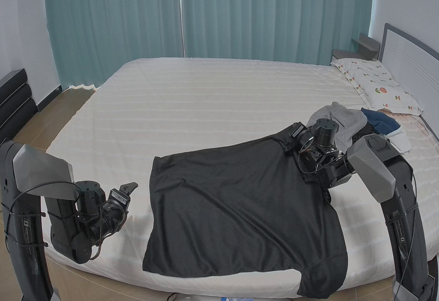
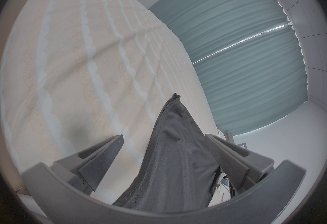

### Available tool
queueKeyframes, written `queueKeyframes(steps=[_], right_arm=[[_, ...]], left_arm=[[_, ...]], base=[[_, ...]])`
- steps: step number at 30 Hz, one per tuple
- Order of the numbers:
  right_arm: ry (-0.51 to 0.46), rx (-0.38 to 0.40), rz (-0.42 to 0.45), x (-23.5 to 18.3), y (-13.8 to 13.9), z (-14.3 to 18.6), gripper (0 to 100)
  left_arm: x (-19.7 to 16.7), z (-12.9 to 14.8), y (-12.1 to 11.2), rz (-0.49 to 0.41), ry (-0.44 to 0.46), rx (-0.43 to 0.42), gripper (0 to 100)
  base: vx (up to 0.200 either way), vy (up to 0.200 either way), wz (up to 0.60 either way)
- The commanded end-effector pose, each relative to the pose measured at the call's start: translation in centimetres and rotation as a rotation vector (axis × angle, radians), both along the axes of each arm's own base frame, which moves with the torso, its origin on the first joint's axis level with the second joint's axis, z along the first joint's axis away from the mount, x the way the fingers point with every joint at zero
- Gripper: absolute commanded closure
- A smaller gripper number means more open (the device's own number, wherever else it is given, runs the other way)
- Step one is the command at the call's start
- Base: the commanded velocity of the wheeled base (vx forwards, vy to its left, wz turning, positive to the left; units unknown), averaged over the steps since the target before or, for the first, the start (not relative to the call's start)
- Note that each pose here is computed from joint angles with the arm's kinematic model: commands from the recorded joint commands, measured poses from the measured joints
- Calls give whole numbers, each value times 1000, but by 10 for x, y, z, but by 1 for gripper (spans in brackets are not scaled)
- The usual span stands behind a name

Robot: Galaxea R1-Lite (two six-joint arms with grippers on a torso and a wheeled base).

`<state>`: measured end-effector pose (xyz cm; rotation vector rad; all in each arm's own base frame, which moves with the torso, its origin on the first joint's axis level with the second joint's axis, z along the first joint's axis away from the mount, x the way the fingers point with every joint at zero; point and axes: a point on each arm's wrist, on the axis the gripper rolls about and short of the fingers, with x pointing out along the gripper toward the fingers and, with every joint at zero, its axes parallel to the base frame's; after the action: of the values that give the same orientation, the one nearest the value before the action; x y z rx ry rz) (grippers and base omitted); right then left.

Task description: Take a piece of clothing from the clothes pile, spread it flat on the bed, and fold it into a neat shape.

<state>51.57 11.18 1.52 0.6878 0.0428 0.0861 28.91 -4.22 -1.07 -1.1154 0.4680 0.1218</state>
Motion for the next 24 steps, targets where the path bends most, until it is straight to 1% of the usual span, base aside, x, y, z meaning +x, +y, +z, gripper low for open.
queueKeyframes(steps=[1, 3, 4, 6, 8, 9, 14, 16, 17, 19, 21, 22, 23, 24], right_arm=[[-31, 2, -34, 19, -4, -23, 100], [-17, -24, -38, 27, -1, -38, 100], [-4, -49, -49, 30, -2, -48, 100], [13, -87, -69, 34, -4, -57, 100], [25, -93, -70, 34, -6, -59, 100], [25, -93, -68, 34, -6, -59, 0], [21, -83, -70, 30, -10, -43, 0], [38, -52, -69, 24, -15, -33, 0], [46, -16, -60, 20, -16, -24, 0], [69, 25, -29, 12, -19, -13, 0], [86, 50, 4, 1, -28, -1, 0], [78, 56, 21, -4, -32, 7, 0], [78, 58, 24, -5, -33, 8, 0], [85, 62, 59, -16, -40, 16, 0]], left_arm=[[1, 0, 0, -1, -9, -2, 0], [1, 0, 0, 0, -9, -1, 0], [1, 0, 0, 0, -9, -1, 0], [0, 0, 0, 0, -8, -1, 0], [1, 0, 0, 0, -9, -1, 0], [0, 0, 0, 0, -8, -1, 0], [0, 0, 0, 0, -8, -1, 0], [0, 0, 0, 0, -8, -1, 0], [0, 0, 0, 0, -8, -1, 0], [0, 0, 0, 0, -8, -1, 0], [0, 0, 0, 0, -8, -1, 0], [0, 0, 0, 0, -8, -1, 0], [0, 0, 0, 0, -8, -1, 0], [0, 0, 0, 1, -8, -2, 0]], base=[[0, 0, 0], [0, 0, 0], [0, 0, 0], [0, 0, 0], [0, 0, 0], [0, 0, 0], [0, 0, 0], [0, 0, 0], [0, 0, 0], [0, 0, 0], [0, 0, 0], [0, 0, 0], [0, 0, 0], [0, 0, 0]])
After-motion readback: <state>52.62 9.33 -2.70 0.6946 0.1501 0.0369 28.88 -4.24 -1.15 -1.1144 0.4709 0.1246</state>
